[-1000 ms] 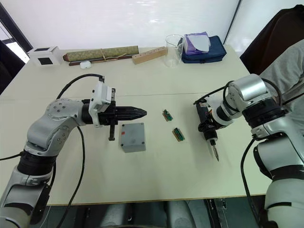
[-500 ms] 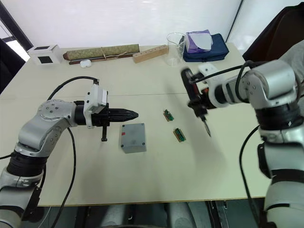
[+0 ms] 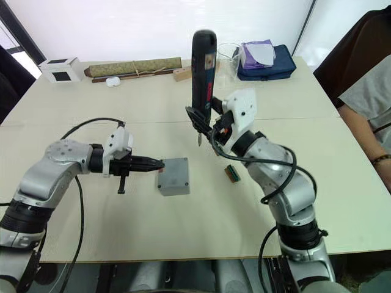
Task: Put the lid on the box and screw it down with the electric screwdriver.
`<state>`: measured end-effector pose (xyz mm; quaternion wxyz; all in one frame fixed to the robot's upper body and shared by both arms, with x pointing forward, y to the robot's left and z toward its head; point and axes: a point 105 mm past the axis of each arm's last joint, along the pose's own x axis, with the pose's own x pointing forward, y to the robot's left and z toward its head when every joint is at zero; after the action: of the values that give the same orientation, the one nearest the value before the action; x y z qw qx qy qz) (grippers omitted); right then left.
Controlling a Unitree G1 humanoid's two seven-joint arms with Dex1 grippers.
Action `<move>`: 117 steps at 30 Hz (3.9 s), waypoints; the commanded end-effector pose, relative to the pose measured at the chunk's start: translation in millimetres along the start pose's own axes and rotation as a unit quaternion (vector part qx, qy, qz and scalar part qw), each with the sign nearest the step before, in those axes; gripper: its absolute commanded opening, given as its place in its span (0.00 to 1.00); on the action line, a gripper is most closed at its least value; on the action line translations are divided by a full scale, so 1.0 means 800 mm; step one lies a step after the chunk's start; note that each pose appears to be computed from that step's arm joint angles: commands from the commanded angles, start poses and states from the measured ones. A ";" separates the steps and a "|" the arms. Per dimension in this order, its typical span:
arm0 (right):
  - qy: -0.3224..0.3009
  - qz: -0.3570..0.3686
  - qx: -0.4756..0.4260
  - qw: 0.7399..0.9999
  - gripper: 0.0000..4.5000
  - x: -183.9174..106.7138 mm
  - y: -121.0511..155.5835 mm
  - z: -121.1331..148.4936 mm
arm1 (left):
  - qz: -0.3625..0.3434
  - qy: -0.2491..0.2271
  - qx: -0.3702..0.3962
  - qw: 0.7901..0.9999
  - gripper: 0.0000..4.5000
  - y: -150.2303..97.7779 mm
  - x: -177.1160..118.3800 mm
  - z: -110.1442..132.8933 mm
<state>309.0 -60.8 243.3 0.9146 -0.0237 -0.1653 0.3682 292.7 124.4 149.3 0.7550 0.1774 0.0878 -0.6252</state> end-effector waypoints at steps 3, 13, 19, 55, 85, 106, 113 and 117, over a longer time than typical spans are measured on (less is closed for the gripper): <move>-0.065 0.013 -0.016 0.998 0.47 0.005 0.016 0.027 | 0.014 0.003 -0.011 1.000 0.00 0.004 0.007 -0.015; -0.065 0.033 0.013 0.997 0.47 0.004 0.034 0.019 | 0.019 0.017 -0.014 1.000 0.00 0.006 0.016 -0.030; -0.057 0.031 0.015 0.998 0.47 0.004 0.037 0.008 | 0.021 0.013 -0.008 1.000 0.00 0.009 0.020 -0.025; 0.100 0.048 0.037 0.993 0.47 -0.004 0.049 -0.107 | 0.020 0.021 -0.004 1.000 0.00 0.012 0.035 -0.039; -0.015 -0.014 0.061 0.998 0.47 0.012 -0.003 0.039 | 0.011 -0.043 0.009 0.999 0.00 0.005 0.039 -0.002; 0.517 -0.183 0.132 0.825 0.47 -0.151 -0.154 -0.060 | -0.007 -0.148 0.115 0.982 0.00 0.007 0.020 0.121; 0.579 -0.171 0.205 0.771 0.47 -0.170 -0.143 -0.109 | 0.001 -0.151 0.123 0.981 0.00 0.007 0.007 0.132; 0.577 -0.176 0.217 0.768 0.47 -0.164 -0.143 -0.115 | 0.001 -0.143 0.120 0.982 0.00 0.002 0.003 0.128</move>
<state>322.7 -231.9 132.5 0.8640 -0.0058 0.4846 0.1364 293.3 80.3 232.8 0.7365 0.1659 -0.0780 -0.6511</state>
